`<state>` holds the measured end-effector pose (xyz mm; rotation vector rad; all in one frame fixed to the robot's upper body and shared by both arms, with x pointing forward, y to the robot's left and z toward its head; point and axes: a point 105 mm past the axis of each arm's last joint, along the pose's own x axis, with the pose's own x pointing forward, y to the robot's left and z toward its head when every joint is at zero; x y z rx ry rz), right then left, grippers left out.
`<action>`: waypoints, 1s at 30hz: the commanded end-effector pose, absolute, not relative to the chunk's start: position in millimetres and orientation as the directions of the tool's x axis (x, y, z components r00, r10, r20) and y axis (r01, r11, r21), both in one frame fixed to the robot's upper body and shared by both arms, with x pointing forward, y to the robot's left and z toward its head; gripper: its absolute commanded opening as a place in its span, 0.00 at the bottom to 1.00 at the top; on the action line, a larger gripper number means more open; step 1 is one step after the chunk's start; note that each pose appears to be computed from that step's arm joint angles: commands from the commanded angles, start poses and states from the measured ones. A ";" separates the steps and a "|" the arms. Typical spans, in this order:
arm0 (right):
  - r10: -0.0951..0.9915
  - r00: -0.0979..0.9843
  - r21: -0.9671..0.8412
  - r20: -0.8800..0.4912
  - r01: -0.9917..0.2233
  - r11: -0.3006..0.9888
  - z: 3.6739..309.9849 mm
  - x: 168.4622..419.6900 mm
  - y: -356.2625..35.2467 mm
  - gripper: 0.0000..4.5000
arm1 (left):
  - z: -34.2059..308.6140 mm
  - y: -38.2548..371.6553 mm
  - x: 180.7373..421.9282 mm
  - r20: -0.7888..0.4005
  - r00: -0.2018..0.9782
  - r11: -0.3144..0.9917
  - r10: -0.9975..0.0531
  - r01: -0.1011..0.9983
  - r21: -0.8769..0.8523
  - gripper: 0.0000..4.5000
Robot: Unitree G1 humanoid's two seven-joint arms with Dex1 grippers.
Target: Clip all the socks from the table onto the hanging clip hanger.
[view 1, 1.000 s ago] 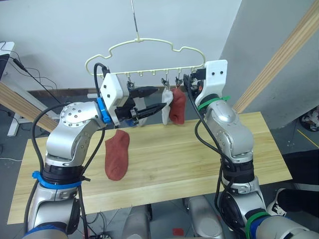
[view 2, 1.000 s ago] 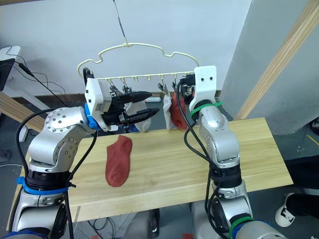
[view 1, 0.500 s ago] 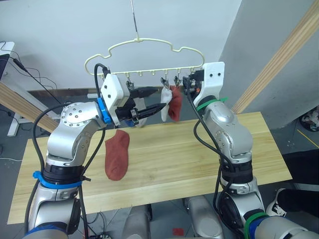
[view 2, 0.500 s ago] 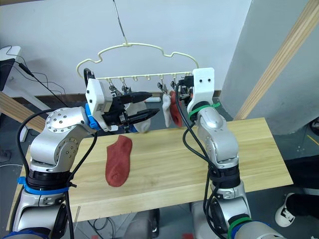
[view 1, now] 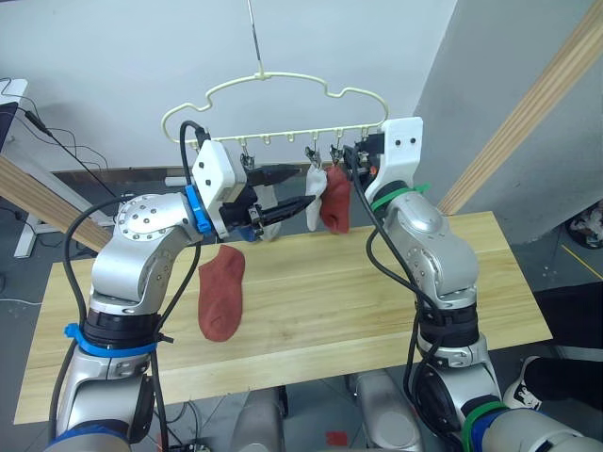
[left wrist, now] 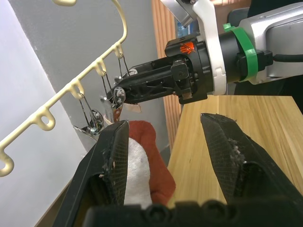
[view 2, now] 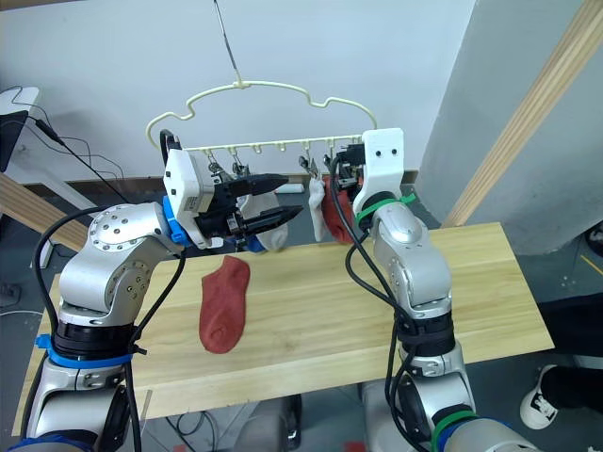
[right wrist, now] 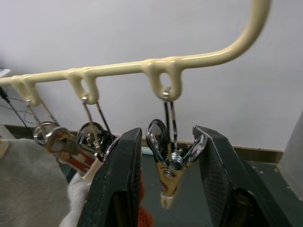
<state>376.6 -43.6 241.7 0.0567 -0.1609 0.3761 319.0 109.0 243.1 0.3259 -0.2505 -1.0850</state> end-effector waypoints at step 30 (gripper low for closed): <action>0.435 0.867 -0.017 0.244 -0.445 0.896 255.3 376.1 -24.5 0.14 | 245.4 105.2 311.1 0.052 0.433 0.414 -0.900 0.812 0.410 0.59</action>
